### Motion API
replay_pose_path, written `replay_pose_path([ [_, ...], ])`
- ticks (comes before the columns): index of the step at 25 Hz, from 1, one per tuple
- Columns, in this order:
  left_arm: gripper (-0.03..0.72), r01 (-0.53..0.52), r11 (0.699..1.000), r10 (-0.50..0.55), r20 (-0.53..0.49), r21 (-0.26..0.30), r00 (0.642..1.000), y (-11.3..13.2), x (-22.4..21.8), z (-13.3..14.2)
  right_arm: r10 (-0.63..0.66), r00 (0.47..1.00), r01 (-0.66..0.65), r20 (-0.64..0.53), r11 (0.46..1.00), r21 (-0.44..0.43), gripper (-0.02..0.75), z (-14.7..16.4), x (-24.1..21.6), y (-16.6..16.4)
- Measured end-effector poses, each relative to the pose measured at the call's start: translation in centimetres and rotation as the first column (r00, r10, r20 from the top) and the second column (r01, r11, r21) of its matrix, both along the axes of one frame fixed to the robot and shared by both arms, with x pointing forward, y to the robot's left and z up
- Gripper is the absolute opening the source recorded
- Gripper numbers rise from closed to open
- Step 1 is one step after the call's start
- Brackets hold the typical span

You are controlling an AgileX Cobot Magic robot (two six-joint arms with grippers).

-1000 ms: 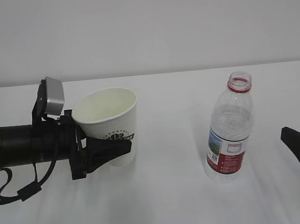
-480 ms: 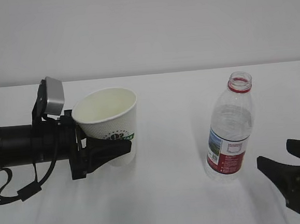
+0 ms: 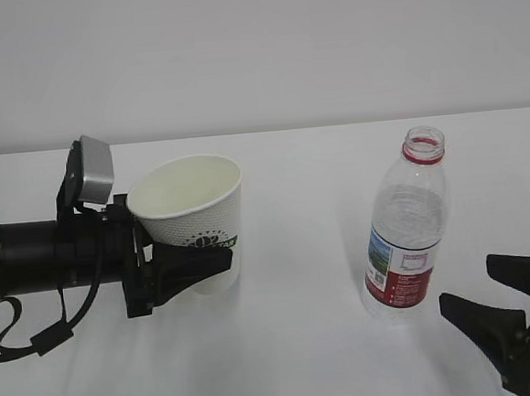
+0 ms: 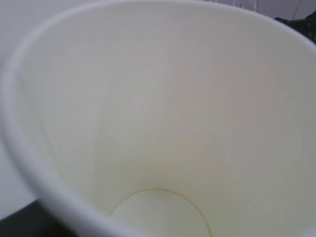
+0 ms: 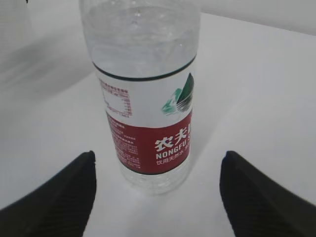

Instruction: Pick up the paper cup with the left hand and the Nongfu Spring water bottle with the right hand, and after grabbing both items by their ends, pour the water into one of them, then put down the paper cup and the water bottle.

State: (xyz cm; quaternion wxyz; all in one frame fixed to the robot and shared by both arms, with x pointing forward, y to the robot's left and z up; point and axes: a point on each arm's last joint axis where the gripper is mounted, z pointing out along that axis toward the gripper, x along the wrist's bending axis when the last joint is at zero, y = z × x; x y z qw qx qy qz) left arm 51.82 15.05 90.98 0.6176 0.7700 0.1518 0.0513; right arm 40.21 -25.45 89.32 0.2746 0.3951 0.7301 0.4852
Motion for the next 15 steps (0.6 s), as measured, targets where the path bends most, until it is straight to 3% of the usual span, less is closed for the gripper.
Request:
replay_pose_path([
  [8,0.529,0.003,1.0,-0.003,0.0,0.0,1.0,-0.07,-0.04,0.0,0.012,1.0,-0.012,-0.002,1.0,-0.002,0.59,-0.07,-0.05,0.08],
  [15,0.529,0.006,1.0,-0.006,0.0,0.0,1.0,-0.16,-0.08,0.0,0.03,0.999,-0.028,0.033,0.999,-0.037,0.636,0.07,0.3,0.08],
])
